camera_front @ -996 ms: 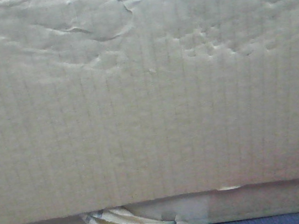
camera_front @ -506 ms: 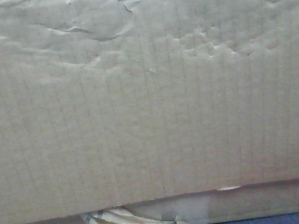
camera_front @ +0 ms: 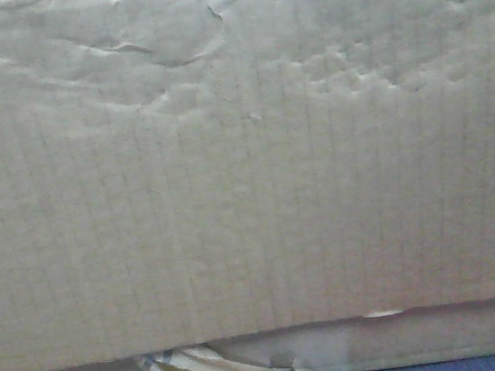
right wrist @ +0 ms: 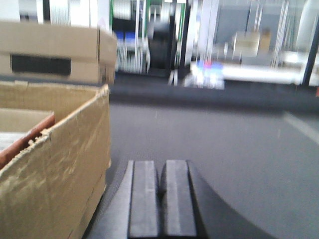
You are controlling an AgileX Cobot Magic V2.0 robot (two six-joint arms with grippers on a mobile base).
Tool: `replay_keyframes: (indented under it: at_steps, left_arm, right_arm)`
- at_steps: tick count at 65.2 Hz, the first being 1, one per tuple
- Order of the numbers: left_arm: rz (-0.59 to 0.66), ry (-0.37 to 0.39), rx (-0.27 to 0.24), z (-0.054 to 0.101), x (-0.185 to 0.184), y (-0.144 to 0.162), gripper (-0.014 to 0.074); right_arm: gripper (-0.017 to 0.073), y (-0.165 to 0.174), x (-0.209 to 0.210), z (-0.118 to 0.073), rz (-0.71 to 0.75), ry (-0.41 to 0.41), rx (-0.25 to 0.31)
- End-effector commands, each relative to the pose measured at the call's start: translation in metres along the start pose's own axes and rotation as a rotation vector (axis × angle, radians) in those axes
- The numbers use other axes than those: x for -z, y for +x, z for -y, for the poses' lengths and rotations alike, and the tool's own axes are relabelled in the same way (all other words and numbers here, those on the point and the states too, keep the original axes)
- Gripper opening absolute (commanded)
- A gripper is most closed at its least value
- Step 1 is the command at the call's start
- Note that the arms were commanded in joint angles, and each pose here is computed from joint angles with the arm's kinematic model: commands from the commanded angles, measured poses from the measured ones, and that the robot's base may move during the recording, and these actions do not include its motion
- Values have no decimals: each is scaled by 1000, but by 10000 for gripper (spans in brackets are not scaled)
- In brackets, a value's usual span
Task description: Stack two boxes on right shelf middle
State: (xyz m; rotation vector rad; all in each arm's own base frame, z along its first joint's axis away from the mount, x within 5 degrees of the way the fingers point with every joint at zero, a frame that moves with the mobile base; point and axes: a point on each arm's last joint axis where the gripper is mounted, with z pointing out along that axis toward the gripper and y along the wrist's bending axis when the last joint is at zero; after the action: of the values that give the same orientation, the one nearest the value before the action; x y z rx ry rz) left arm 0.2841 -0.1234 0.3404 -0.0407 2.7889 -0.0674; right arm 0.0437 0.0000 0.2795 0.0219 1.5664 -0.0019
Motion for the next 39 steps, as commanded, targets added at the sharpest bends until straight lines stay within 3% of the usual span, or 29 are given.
replay_keyframes:
  at_steps: [1, 25, 28, 39]
  left_arm:
    - [5, 2, -3, 0, 1, 0, 370]
    - [5, 2, -3, 0, 1, 0, 370]
    - [5, 2, -3, 0, 1, 0, 370]
    - [5, 2, -3, 0, 1, 0, 370]
  right_arm:
    - [-162, -13, -4, -1, -140, -1, -72]
    - [-162, -39, -57, -2, -706, 6, -70]
    - [-162, -42, -64, -2, -734, -1, -49]
    - [-162, -46, -84, -2, -785, -1, -67]
